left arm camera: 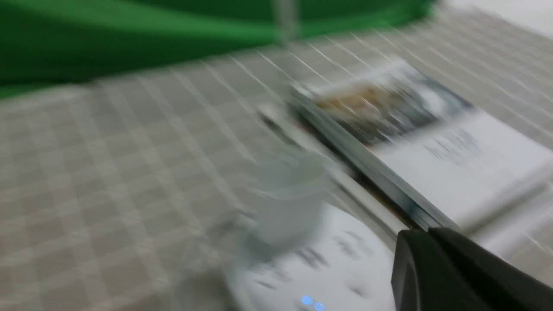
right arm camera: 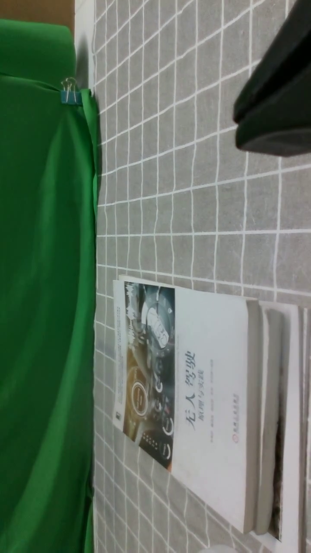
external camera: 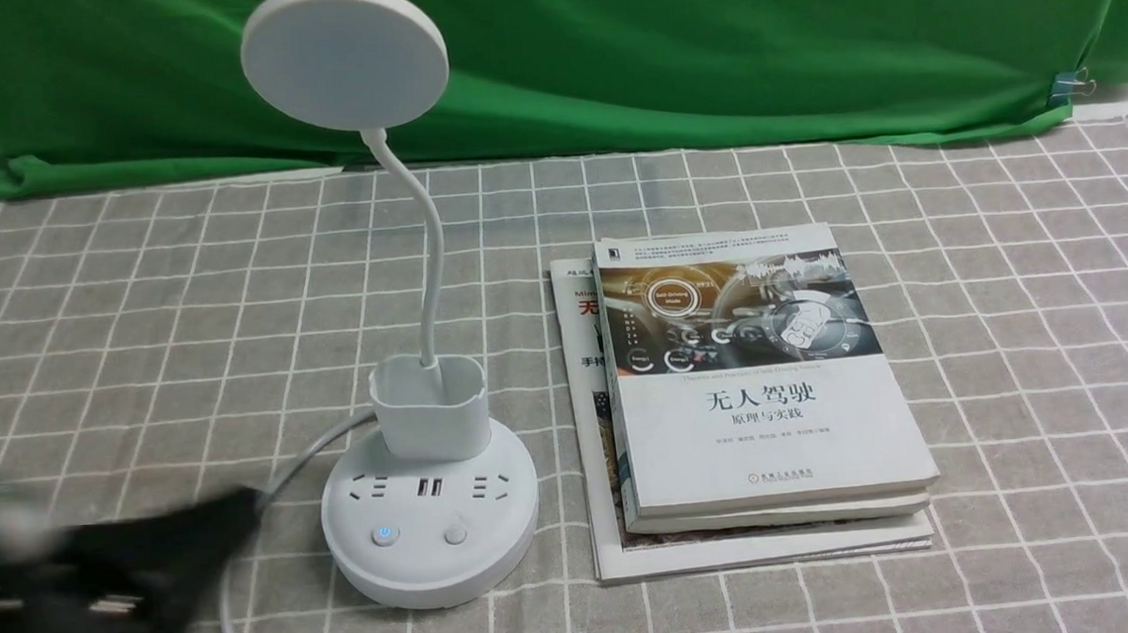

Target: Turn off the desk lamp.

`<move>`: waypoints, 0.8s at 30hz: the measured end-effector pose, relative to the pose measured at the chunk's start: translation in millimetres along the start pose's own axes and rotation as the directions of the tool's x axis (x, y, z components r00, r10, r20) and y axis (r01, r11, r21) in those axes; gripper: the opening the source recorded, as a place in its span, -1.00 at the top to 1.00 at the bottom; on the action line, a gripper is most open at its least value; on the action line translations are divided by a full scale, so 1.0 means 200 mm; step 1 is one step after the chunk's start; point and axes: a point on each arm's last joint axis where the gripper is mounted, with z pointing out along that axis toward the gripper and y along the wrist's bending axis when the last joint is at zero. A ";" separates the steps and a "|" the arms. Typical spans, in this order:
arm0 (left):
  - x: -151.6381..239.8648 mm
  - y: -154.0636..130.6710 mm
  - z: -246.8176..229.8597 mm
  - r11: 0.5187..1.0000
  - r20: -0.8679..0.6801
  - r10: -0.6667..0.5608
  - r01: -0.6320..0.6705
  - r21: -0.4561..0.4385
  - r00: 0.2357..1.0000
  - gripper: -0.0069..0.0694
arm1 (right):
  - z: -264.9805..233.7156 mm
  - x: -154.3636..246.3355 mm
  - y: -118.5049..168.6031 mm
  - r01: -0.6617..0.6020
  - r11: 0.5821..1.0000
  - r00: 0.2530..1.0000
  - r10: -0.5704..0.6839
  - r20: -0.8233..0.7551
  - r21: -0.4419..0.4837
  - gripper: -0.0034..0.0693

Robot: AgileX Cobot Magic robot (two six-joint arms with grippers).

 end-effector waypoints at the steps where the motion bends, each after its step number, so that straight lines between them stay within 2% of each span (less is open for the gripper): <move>1: -0.01 0.02 -0.04 0.999 0.039 0.000 0.002 -0.043 0.999 0.82 | 0.00 0.00 0.00 -0.002 1.000 1.000 0.002 0.000 0.000 0.81; 5: 0.04 0.10 -0.20 0.963 0.193 0.042 0.012 -0.270 0.980 0.82 | 0.00 0.00 0.00 -0.001 1.000 1.000 0.001 0.000 0.000 0.81; 6: 0.04 0.10 -0.21 0.960 0.202 0.043 0.015 -0.279 0.978 0.82 | 0.00 0.00 0.00 -0.001 1.000 1.000 0.001 0.000 0.000 0.81; 7: 0.09 0.11 -0.23 0.943 0.225 0.045 0.033 -0.333 0.973 0.82 | 0.00 0.00 0.00 -0.001 1.000 1.000 0.001 0.000 0.000 0.81; 9: 0.16 0.11 -0.25 0.923 0.240 0.051 0.046 -0.382 0.969 0.82 | 0.00 0.00 0.00 -0.001 1.000 1.000 0.001 0.000 0.000 0.81; 13: 0.29 0.12 -0.24 0.909 0.203 0.028 0.059 -0.413 0.979 0.82 | 0.00 0.00 0.00 -0.001 1.000 1.000 0.001 0.000 0.000 0.81; 16: 0.35 0.12 -0.23 0.908 0.133 -0.042 0.094 -0.408 0.990 0.82 | 0.00 0.00 0.00 -0.001 1.000 1.000 0.001 0.000 0.000 0.81; 24: 0.38 0.11 -0.23 0.910 0.066 -0.075 0.095 -0.404 0.995 0.82 | 0.00 0.00 0.00 -0.001 1.000 1.000 0.001 0.000 0.000 0.81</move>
